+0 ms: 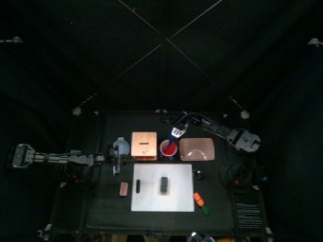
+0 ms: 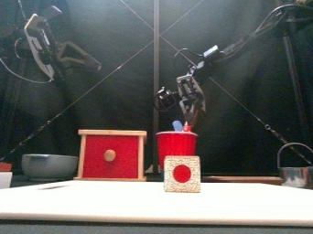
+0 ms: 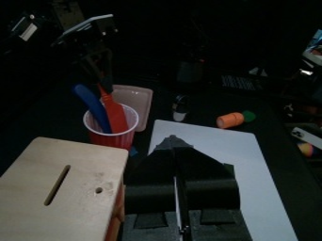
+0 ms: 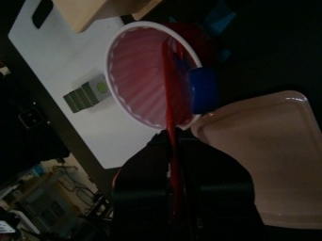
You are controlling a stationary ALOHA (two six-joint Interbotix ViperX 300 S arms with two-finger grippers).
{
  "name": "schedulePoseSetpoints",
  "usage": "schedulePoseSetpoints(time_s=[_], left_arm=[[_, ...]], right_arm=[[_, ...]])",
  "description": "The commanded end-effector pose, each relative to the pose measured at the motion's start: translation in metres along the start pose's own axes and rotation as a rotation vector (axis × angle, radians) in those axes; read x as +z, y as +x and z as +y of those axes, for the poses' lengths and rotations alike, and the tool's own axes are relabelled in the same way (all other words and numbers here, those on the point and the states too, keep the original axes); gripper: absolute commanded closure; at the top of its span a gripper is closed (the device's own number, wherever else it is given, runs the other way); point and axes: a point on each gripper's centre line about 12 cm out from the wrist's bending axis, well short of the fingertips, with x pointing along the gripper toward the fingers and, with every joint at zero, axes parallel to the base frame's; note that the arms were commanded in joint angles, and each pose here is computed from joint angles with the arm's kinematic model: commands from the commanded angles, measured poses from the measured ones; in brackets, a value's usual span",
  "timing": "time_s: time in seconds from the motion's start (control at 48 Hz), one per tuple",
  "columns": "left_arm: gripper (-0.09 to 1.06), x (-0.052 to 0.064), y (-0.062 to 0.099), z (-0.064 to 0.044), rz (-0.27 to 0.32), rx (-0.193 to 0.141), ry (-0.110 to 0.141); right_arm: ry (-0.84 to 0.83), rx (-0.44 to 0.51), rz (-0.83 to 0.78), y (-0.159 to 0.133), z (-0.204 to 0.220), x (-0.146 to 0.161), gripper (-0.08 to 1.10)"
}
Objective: Cut the sushi into 4 pieces with the knife
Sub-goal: Grasp knife edge with left hand
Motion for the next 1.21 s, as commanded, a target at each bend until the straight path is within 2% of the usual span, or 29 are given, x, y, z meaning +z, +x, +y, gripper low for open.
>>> schedulePoseSetpoints(time_s=[0.021, 0.458, 0.542, 0.646, 0.771, 0.875, 0.979, 1.083, 1.208], left_arm=[[1.00, 0.007, 0.002, 0.000, -0.025, 0.002, 0.001], [0.98, 0.014, -0.003, 0.000, -0.063, -0.001, 0.010], [0.95, 0.016, -0.005, 0.000, -0.091, -0.001, 0.013], [0.88, 0.013, -0.008, 0.000, -0.112, -0.007, 0.034], [0.76, 0.017, -0.011, 0.000, -0.180, -0.009, 0.036], [0.66, 0.021, -0.012, 0.001, -0.220, -0.005, 0.030], [0.57, 0.023, -0.012, 0.002, -0.229, 0.000, 0.025], [0.53, 0.024, -0.012, 0.004, -0.233, 0.011, 0.015], [0.53, 0.023, -0.011, 0.003, -0.228, 0.008, 0.023]], right_arm=[[-0.049, 0.003, -0.054, -0.028, 0.019, 0.000, 0.85], [-0.135, -0.018, -0.186, -0.090, 0.055, -0.029, 0.85], [-0.163, -0.024, -0.230, -0.102, 0.064, -0.040, 0.85], [-0.201, -0.037, -0.298, -0.114, 0.078, -0.052, 0.85], [-0.239, -0.052, -0.401, -0.122, 0.093, -0.067, 0.85], [-0.283, -0.076, -0.494, -0.122, 0.104, -0.081, 0.85], [-0.331, -0.103, -0.583, -0.116, 0.114, -0.096, 0.85], [-0.388, -0.124, -0.687, -0.099, 0.122, -0.111, 0.85], [-0.467, -0.123, -0.844, -0.068, 0.132, -0.131, 0.85]])
